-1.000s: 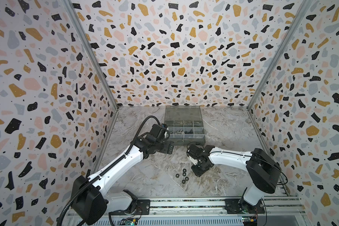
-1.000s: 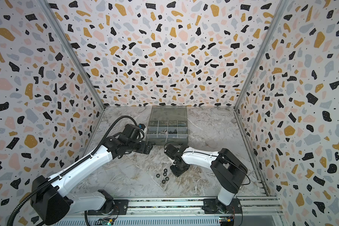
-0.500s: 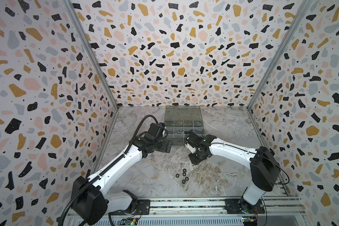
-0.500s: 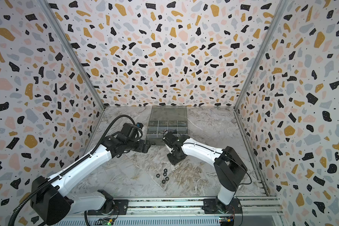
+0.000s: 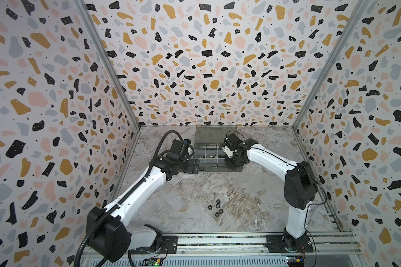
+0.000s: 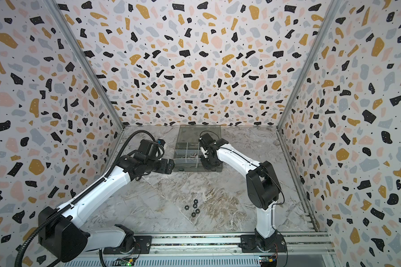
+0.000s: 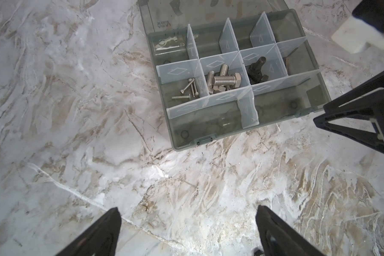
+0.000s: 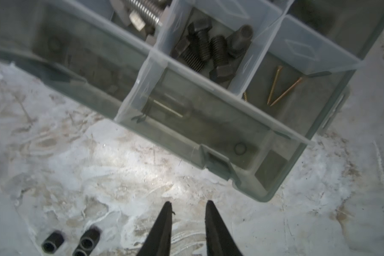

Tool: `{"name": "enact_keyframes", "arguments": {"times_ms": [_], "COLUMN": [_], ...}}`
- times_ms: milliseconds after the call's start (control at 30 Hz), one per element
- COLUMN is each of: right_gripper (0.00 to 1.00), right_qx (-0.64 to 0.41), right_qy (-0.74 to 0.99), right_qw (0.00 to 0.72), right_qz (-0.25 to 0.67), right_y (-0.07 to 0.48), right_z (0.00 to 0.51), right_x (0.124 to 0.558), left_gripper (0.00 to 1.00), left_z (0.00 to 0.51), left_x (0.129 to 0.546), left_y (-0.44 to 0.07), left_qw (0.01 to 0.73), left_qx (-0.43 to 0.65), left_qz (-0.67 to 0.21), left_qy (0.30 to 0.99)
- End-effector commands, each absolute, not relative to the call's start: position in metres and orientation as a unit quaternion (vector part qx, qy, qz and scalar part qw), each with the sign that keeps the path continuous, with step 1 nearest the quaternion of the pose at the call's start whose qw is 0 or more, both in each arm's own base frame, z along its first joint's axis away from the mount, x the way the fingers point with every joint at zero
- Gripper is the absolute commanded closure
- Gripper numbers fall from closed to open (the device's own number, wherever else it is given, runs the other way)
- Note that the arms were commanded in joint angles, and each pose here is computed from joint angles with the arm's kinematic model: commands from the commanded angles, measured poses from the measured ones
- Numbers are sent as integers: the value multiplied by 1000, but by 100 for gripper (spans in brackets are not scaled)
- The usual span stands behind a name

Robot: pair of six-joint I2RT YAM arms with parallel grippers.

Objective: Sort the screws and nuts into containers
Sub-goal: 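Carry the brass screw to the brass-screw compartment and release it, then move the right gripper back to the pile and grasp a brass screw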

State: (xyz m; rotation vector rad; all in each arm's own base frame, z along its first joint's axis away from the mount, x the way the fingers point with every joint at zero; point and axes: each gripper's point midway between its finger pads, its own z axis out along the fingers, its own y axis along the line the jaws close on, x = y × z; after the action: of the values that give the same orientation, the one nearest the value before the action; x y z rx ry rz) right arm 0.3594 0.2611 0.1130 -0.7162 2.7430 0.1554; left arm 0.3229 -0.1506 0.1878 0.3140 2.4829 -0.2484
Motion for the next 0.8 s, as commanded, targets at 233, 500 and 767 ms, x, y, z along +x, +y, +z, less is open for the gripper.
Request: {"name": "enact_keyframes", "arguments": {"times_ms": [233, 500, 767], "right_gripper": [70, 67, 76], "right_qx": [-253, -233, -226], "right_qy": [958, 967, 970], "right_qw": [129, 66, -10], "right_qz": [48, 71, 91], "right_y": [251, 226, 230], "right_z": [121, 119, 93], "right_x": [362, 283, 174], "left_gripper": [4, 4, 5], "left_z": [198, 178, 155], "left_x": [351, 352, 337], "left_y": [-158, -166, -172], "left_qw": [320, 294, 262], "left_qx": [127, 123, 113], "left_qz": [-110, -129, -159], "left_qy": [932, 939, 945]}}
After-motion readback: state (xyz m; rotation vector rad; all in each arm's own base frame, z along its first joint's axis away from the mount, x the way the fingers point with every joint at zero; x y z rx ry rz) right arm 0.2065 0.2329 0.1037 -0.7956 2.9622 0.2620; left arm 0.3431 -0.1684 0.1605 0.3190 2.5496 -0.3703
